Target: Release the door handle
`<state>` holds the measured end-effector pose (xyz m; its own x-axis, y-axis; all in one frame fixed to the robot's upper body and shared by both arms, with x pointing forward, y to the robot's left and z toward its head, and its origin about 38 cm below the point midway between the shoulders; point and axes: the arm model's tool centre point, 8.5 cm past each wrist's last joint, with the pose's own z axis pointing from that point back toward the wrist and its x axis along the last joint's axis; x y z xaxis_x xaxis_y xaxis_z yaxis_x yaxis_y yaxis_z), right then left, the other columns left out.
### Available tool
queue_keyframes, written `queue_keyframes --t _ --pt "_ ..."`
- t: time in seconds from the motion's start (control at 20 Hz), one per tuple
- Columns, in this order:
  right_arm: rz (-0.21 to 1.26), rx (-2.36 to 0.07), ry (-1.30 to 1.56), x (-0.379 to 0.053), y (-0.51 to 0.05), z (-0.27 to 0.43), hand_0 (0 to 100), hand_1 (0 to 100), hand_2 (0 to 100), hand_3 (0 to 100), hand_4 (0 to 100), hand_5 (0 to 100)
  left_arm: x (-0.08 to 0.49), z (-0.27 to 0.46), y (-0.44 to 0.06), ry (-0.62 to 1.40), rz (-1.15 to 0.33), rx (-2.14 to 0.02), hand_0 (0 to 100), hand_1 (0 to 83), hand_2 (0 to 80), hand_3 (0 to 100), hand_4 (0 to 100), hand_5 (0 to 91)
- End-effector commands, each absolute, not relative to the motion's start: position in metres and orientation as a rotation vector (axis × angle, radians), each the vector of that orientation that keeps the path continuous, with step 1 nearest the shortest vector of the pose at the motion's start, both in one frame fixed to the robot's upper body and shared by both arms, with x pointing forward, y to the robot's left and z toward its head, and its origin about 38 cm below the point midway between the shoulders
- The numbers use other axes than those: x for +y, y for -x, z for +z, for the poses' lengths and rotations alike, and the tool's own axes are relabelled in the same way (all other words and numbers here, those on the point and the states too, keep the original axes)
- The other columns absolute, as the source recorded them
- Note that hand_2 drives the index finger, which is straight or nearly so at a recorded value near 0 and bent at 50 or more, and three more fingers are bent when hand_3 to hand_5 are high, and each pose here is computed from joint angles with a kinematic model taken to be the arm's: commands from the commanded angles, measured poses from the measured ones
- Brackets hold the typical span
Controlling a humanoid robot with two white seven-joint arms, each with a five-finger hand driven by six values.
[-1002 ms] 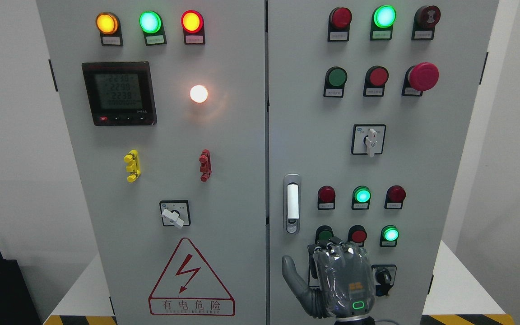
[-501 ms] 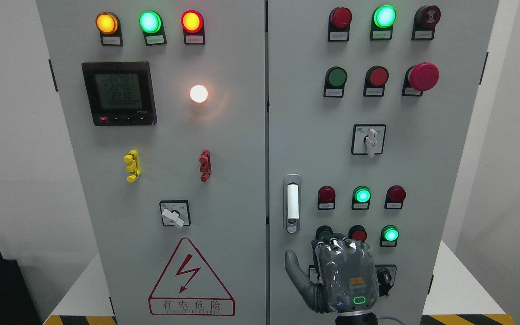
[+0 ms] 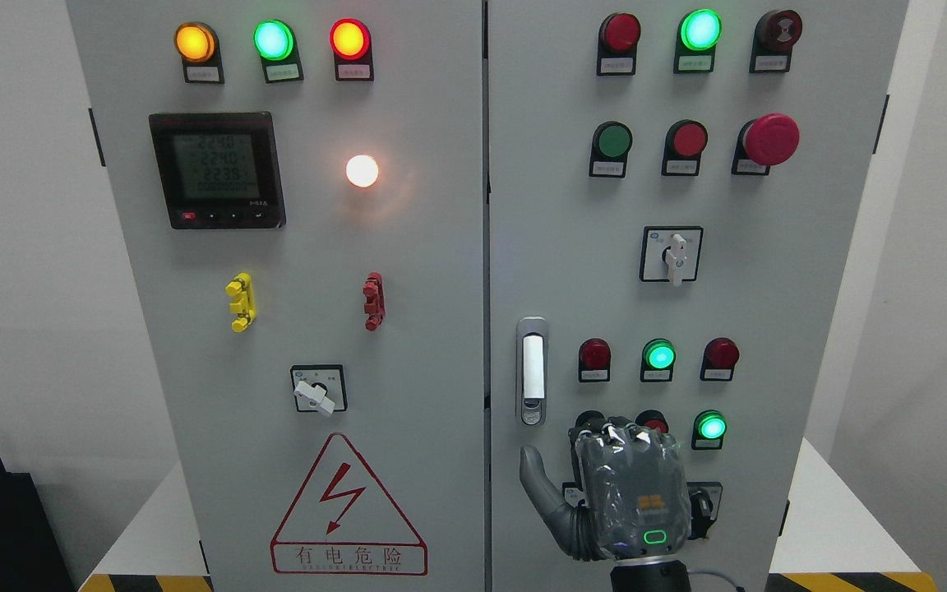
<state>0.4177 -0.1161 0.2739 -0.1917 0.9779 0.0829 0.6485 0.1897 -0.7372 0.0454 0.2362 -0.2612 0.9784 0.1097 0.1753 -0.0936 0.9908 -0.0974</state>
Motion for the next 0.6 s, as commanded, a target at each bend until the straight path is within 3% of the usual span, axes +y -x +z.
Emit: queue_keyframes --t 0.0,0.55 --pt "0.758 -1.908 1.530 -0.1138 -0.4191 0.2850 40 2 100 100 95 96 0.2363 -0.2614 -0.0391 0.088 0.115 -0.163 12 38.9 0.0 0 0 0.0" --pt "0.764 -1.897 1.531 -0.1122 -0.4247 0.2927 39 2 100 100 95 97 0.2363 -0.2614 -0.0396 0.088 0.115 -0.165 12 38.9 0.0 0 0 0.0"
